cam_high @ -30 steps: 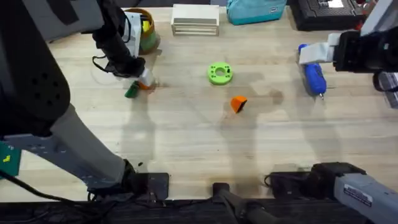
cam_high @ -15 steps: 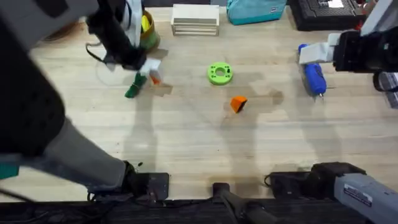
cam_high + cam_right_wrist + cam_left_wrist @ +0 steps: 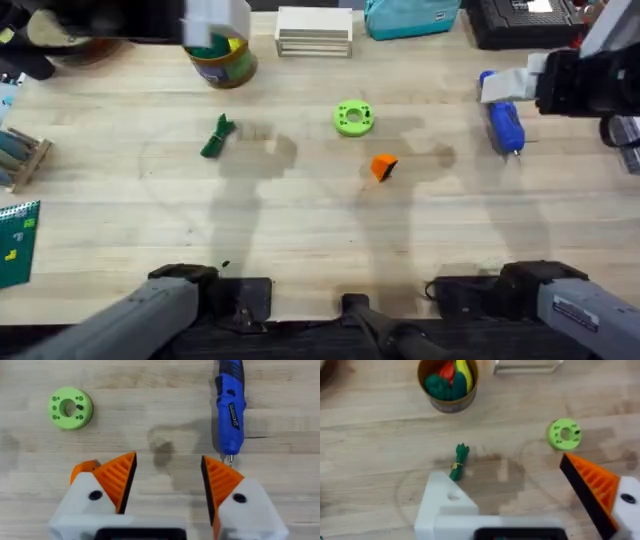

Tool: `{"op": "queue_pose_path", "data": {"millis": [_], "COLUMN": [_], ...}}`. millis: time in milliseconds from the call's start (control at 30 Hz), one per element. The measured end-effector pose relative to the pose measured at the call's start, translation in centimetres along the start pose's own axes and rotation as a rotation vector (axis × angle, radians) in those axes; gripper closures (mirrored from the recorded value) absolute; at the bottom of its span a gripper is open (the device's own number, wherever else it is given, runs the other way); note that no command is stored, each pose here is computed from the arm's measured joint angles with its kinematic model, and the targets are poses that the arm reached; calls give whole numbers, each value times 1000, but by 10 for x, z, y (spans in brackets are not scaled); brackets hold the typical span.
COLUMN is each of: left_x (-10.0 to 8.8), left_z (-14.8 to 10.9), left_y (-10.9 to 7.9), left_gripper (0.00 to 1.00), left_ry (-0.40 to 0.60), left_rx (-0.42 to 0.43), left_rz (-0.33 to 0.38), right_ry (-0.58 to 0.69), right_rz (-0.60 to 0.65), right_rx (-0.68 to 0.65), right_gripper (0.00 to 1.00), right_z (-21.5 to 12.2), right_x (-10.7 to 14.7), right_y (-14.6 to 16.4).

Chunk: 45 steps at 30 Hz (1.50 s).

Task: Pick up the gripper from the table and insert it into the empty holder that is missing its gripper. Then pick up a screw, insert it into the mounting hole, and use the screwdriver to tighten it. Finally, clean up the table by picking up the vegetable and placing it into the bucket.

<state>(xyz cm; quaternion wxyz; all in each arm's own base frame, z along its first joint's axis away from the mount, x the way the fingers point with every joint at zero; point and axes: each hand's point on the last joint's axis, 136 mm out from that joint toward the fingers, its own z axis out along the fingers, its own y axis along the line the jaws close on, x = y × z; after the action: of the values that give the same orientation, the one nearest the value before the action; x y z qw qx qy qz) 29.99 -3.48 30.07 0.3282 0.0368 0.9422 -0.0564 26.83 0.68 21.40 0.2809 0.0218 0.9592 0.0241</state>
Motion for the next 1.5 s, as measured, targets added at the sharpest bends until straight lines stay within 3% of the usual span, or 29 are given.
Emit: {"op": "queue_pose_path", "data": {"millis": [100, 133, 200, 533, 700, 733, 767, 1000, 1267, 1500], "left_x": [-2, -7, -9, -4, 7, 10, 22, 53, 91, 123], "left_z": [-35, -61, -74, -94, -79, -75, -62, -26, 21, 56], "left_y": [-4, -10, -12, -14, -10, -10, -8, -6, 2, 11], "left_gripper": [11, 10, 10, 10, 10, 10, 10, 10, 10, 10], "left_ry": [-102, -205, -251, -309, -373, -400, -492, -678, -775, -773], "left_rx": [10, 32, 40, 42, 32, 33, 36, 60, 62, 60], "left_rz": [-13, -13, -11, -10, -5, -2, 8, 30, 38, -9], "right_ry": [0, 0, 0, 0, 0, 0, 1, 0, 0, 0], "right_rz": [0, 0, 0, 0, 0, 0, 0, 0, 0, 0], "right_rx": [0, 0, 0, 0, 0, 0, 0, 0, 0, 0], "right_gripper": [242, 243, 243, 242, 243, 243, 242, 242, 242, 243], "right_z": [0, 0, 0, 0, 0, 0, 0, 0, 0, 0], "right_x": [0, 0, 0, 0, 0, 0, 0, 0, 0, 0], "right_y": [0, 0, 0, 0, 0, 0, 0, 0, 0, 0]}}
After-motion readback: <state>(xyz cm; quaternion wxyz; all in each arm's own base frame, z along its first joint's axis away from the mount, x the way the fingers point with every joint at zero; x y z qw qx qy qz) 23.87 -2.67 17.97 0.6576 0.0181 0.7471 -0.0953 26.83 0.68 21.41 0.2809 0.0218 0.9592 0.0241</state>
